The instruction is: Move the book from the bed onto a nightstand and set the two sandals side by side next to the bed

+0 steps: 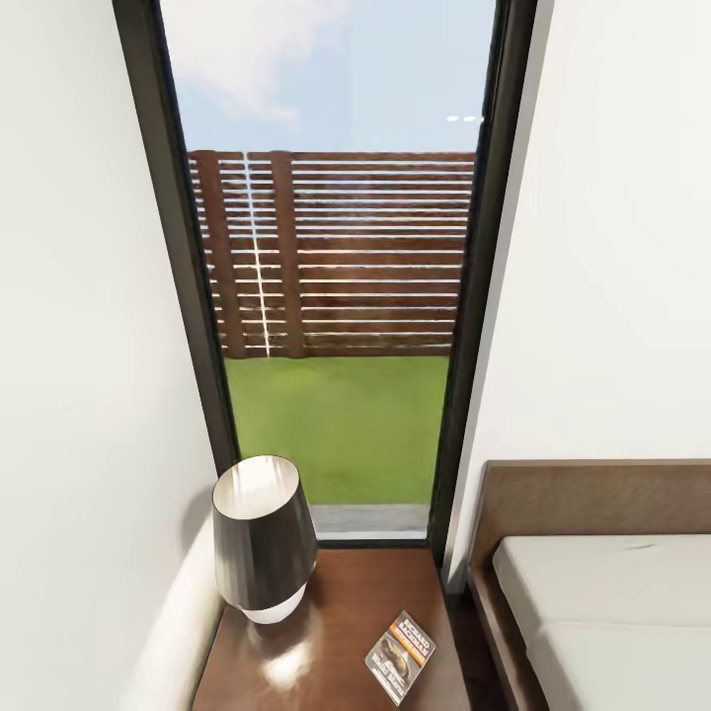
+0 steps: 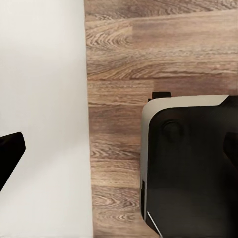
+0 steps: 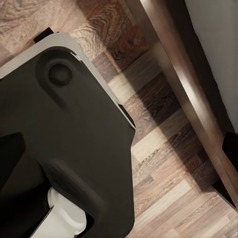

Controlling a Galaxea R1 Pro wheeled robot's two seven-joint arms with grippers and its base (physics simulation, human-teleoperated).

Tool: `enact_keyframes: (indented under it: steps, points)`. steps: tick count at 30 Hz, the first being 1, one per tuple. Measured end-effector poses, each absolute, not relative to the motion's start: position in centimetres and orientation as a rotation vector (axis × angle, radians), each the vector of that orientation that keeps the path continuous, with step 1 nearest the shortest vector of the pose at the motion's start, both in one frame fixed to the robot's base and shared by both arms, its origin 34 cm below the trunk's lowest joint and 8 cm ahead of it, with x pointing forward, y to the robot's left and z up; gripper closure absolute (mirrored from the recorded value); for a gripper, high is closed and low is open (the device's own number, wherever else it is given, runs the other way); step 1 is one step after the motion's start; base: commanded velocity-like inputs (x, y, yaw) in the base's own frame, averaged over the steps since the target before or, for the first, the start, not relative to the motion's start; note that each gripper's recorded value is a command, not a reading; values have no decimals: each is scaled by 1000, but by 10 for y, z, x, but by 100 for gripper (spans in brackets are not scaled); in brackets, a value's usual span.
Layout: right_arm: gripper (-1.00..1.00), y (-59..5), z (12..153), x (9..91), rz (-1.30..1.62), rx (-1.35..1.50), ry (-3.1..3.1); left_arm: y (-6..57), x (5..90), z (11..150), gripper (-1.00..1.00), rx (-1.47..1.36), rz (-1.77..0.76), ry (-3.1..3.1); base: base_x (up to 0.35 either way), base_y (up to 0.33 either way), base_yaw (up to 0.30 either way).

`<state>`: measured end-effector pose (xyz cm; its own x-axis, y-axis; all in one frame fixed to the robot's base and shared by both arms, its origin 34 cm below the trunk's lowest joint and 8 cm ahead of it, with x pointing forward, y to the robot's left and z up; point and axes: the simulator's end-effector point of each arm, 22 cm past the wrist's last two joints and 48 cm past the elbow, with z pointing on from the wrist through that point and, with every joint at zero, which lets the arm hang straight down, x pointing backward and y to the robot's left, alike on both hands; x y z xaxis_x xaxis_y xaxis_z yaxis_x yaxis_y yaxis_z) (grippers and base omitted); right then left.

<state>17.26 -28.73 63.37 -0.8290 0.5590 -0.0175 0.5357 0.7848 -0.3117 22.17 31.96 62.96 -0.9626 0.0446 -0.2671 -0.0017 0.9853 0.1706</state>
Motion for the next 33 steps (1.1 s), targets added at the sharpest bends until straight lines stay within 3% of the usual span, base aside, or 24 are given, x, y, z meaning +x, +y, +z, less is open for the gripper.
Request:
enact_keyframes:
  steps: [33]
  points:
    - [-100,-288,634,173,471,-890,-2896,321,206,628,-100,47,244,2877,0,0,0]
